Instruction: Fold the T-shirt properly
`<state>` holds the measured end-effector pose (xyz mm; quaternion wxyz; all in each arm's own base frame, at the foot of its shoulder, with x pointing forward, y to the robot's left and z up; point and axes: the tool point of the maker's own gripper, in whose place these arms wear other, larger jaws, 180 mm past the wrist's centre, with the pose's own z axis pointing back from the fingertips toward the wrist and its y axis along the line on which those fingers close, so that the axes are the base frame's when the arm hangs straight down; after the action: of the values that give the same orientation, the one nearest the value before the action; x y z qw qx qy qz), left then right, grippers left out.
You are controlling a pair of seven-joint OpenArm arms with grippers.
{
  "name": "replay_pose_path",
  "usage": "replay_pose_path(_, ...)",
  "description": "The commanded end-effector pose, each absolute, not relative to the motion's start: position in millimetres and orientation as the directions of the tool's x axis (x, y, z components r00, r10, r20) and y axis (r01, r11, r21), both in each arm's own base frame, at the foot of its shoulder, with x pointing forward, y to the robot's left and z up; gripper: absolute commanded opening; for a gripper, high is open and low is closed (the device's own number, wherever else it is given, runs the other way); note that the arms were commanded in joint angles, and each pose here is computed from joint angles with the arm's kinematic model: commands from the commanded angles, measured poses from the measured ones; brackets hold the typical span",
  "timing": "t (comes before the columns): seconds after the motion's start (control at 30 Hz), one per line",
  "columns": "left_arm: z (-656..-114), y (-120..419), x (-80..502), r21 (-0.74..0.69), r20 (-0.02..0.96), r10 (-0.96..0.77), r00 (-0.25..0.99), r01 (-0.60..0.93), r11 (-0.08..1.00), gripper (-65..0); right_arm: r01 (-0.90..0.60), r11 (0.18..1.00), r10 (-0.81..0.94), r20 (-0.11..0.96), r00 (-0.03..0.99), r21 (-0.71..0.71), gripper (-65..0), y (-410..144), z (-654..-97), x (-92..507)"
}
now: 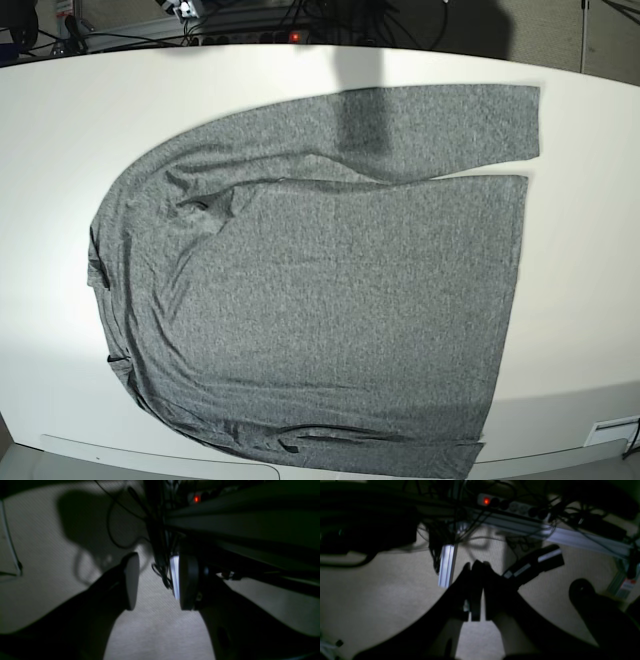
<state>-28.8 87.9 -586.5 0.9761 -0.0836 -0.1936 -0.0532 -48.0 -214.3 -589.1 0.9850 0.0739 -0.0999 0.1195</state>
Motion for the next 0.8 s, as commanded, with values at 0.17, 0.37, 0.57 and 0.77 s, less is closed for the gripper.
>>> replay_pose_path(0.17,-542.9,101.6,-29.0,-0.106,0.451,-0.110,0.886,0.176,0.979,-40.1,-0.292,0.947,0.253,0.248,0.935,0.133,-62.8,-221.3,-543.3,-63.0)
replay_pose_path(0.37,-502.3,114.5,-24.0,-0.065,0.480,-0.170,0.861,0.228,0.971,-40.1,-0.357,0.931,0.323,0.280,0.904,0.078,-62.8,-232.7,-496.9,-57.9)
replay_pose_path(0.57,-462.5,130.3,-9.4,0.050,0.501,-0.358,0.788,0.386,0.921,-40.1,-0.375,0.926,0.365,0.356,0.860,-0.042,-62.8,-257.0,-440.0,-31.5)
replay_pose_path(0.77,-418.2,143.0,38.0,0.291,0.492,-0.614,0.618,0.548,0.784,-40.1,-0.410,0.892,0.452,0.393,0.801,-0.191,-62.8,-278.2,-386.8,6.5)
